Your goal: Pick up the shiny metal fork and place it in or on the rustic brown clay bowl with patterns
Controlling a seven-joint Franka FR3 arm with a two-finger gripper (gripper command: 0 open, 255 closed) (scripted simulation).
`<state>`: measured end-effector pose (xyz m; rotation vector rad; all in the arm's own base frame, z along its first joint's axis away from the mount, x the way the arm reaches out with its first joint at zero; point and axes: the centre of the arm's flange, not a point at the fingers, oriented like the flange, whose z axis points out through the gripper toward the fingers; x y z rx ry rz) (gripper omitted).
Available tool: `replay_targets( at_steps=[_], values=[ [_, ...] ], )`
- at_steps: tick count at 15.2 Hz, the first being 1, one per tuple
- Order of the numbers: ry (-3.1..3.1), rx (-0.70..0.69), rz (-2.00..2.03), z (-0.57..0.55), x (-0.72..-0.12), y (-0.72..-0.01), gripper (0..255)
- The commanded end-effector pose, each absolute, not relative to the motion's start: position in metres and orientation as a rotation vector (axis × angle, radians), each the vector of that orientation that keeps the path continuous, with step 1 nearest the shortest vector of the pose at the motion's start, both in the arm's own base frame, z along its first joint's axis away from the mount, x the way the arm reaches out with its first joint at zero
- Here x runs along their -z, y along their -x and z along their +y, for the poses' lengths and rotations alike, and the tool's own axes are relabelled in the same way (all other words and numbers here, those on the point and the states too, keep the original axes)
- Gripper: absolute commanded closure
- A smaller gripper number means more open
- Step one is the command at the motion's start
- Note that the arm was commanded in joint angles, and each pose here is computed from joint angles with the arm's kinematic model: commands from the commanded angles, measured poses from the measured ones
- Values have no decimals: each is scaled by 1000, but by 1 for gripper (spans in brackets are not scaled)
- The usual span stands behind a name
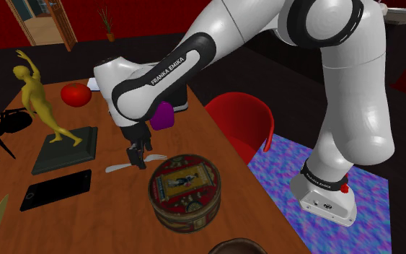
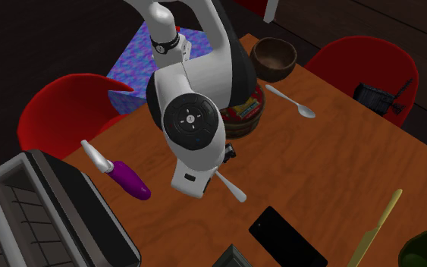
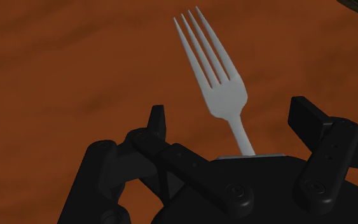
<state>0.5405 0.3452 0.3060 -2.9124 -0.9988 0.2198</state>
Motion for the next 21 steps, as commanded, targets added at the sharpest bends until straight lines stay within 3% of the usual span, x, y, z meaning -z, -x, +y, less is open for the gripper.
replay_targets(
  at_steps=[1, 8, 9, 21],
  values=[
    [2912, -219, -999, 346, -300, -541, 0],
    [2912, -219, -999, 346, -300, -541, 0],
    [2912, -219, -999, 346, -300, -541, 255],
    [2912, -219, -999, 346, -316, -541, 255]
  ],
)
